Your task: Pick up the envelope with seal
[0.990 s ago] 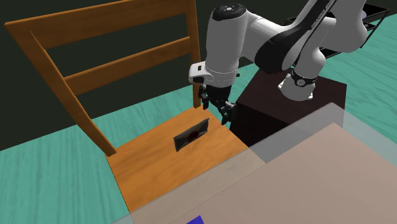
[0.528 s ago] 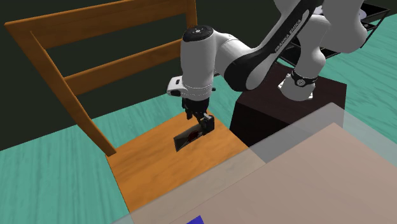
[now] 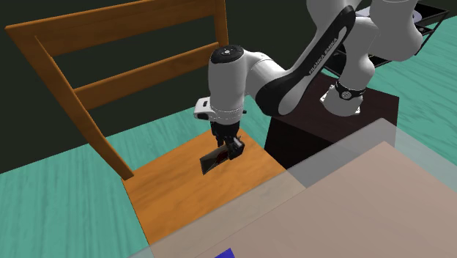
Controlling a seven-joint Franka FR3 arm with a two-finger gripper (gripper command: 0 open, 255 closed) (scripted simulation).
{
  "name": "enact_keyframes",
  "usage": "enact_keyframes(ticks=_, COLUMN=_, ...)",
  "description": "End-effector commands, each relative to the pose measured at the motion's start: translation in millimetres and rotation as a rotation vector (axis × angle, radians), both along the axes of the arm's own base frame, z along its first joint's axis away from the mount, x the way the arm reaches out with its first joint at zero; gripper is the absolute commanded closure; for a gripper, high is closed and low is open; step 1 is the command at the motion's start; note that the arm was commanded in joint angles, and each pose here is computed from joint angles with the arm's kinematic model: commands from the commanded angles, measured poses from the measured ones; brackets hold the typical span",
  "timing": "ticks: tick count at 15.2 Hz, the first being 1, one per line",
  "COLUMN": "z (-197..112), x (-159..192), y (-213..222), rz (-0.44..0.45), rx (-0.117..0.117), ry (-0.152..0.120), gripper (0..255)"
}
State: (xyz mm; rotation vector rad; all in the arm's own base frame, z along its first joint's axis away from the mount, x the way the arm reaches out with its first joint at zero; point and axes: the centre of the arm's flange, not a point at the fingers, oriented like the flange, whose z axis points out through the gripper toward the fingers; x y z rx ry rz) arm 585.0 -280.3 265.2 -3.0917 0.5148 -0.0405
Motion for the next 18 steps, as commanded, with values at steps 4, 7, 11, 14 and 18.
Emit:
enact_keyframes(ticks=4, z=-1, x=-1, y=0, rz=0.000, rx=0.000, ry=0.000, gripper=255)
enact_keyframes(ticks=7, z=-1, x=-1, y=0, rz=0.000, rx=0.000, ry=0.000, gripper=255)
enact_keyframes(ticks=11, z=9, x=0, y=0, rz=0.000, rx=0.000, ry=0.000, gripper=255)
enact_keyframes(ticks=14, z=24, x=0, y=0, rz=0.000, rx=0.000, ry=0.000, gripper=255)
enact_keyframes(ticks=18, z=46, x=0, y=0, rz=0.000, rx=0.000, ry=0.000, gripper=255)
